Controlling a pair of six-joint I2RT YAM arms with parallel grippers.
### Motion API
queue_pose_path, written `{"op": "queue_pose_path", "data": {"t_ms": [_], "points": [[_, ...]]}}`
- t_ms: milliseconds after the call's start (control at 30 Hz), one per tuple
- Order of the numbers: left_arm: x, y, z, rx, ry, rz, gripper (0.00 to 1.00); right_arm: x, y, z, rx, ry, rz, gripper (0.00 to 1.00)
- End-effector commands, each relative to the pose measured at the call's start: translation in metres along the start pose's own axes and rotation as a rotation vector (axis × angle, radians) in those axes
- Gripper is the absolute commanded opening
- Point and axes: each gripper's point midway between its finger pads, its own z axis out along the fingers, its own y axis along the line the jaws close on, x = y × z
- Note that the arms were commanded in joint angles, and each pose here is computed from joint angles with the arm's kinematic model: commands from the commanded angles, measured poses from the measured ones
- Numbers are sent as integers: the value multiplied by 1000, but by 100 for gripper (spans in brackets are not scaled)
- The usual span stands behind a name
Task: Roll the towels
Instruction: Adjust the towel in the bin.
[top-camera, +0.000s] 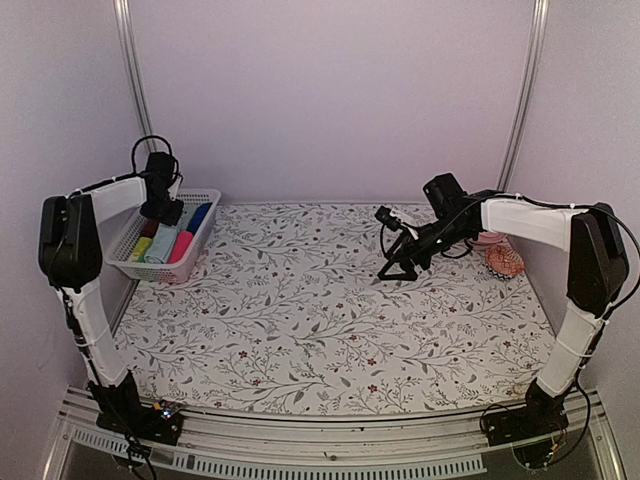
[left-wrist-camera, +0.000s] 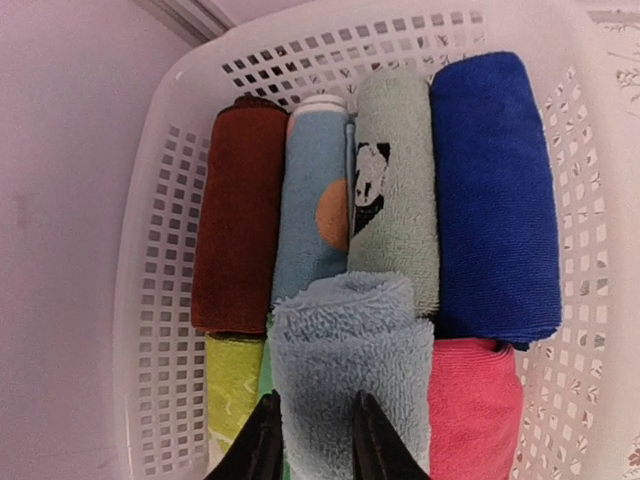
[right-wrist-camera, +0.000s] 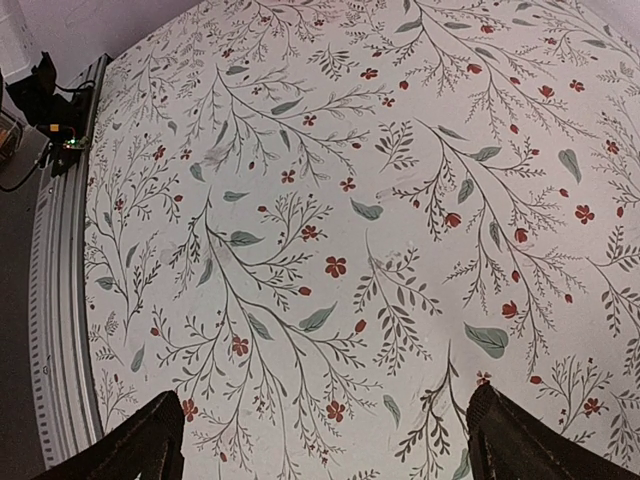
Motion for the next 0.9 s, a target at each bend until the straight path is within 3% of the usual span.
{"op": "queue_pose_path", "data": {"t_ms": [0,333,667,800,867], "points": [[20,-14,31,33,67,8,25,-1,4,4,-23,4,-6,99],[37,-20,45,70,107,-13,27,1,2,6,-23,12,-1,99],[6,6,9,31,9,-61,68,1,-1,4,3,20,-10,99],[-12,18,-22,32,-57,-88,96,-2,-7,-2,49,22,-21,99],[-17,19,-36,50,-75,-98,97,-4,-13,-9,82,13,-22,99]]}}
